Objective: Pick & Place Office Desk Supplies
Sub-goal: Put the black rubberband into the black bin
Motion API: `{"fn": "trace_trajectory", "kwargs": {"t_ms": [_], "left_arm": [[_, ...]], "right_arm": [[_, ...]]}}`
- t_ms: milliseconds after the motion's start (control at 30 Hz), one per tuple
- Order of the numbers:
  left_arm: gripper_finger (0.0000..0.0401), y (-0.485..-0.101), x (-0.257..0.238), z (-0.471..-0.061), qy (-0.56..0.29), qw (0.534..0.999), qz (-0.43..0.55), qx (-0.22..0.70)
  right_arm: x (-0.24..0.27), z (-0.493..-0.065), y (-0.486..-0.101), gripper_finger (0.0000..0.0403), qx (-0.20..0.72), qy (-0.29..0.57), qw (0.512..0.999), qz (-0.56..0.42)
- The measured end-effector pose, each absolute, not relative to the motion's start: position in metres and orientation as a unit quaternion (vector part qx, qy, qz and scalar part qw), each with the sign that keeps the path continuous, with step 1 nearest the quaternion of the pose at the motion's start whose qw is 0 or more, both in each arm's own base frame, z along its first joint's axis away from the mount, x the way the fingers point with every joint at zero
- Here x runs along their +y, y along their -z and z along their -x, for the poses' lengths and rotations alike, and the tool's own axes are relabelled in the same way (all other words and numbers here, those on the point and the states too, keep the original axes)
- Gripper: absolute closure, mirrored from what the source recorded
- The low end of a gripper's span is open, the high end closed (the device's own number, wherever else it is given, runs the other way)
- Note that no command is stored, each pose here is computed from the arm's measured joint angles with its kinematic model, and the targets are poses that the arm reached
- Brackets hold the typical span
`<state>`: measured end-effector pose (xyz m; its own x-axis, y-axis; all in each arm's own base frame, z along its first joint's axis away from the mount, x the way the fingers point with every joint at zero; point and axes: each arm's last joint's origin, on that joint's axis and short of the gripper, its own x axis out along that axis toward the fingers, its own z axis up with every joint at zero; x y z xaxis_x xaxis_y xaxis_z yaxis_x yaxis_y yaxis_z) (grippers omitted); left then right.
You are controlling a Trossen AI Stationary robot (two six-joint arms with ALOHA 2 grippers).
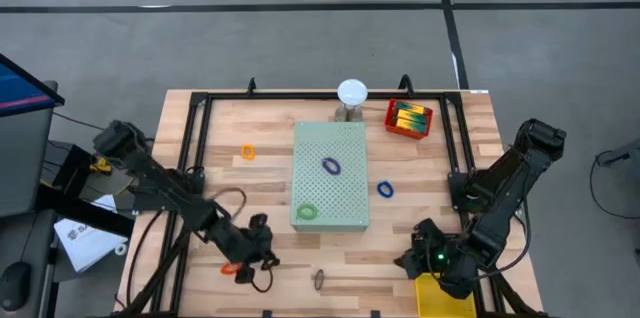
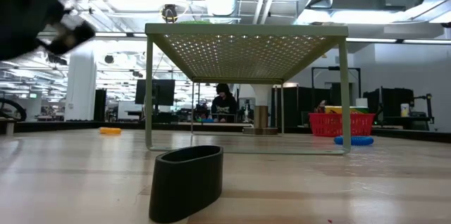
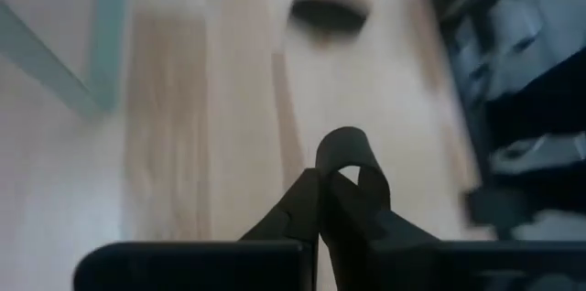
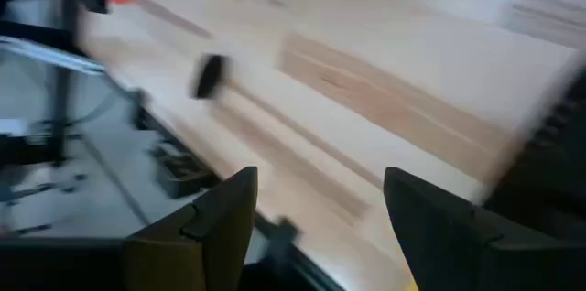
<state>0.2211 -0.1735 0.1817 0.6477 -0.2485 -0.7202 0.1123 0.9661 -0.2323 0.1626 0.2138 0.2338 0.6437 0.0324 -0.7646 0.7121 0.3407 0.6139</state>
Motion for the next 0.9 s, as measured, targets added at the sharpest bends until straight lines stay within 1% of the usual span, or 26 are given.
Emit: {"fn": "trace_trajectory", "kwargs": {"t_ms": [200, 367, 500, 667, 767, 900], "left_arm": [[0.04, -0.236, -0.15, -0.215, 0.095, 0.942, 0.132, 0.294], [0.04, -0.267, -0.132, -0.221, 0.083, 0.962, 0.182, 0.189], [0.04, -0.283, -0.114, -0.238, 0.059, 0.967, 0.229, 0.098], [0.0401, -0.298, -0.093, -0.257, 0.04, 0.96, 0.276, -0.017], [0.0401, -0.299, -0.086, -0.265, 0.032, 0.953, 0.298, -0.049], [0.0401, -0.293, -0.083, -0.275, 0.027, 0.943, 0.325, -0.062]], "right_arm": [[0.212, -0.186, -0.245, 0.0168, 0.261, 0.187, 0.785, -0.529], [0.208, -0.208, -0.259, 0.0168, 0.181, 0.155, 0.821, -0.52], [0.203, -0.226, -0.276, 0.0168, 0.101, 0.129, 0.844, -0.51], [0.191, -0.245, -0.294, 0.0168, 0.036, 0.106, 0.868, -0.485], [0.182, -0.253, -0.3, 0.0168, 0.015, 0.108, 0.878, -0.467], [0.17, -0.263, -0.3, 0.0167, 0.012, 0.114, 0.883, -0.454]]}}
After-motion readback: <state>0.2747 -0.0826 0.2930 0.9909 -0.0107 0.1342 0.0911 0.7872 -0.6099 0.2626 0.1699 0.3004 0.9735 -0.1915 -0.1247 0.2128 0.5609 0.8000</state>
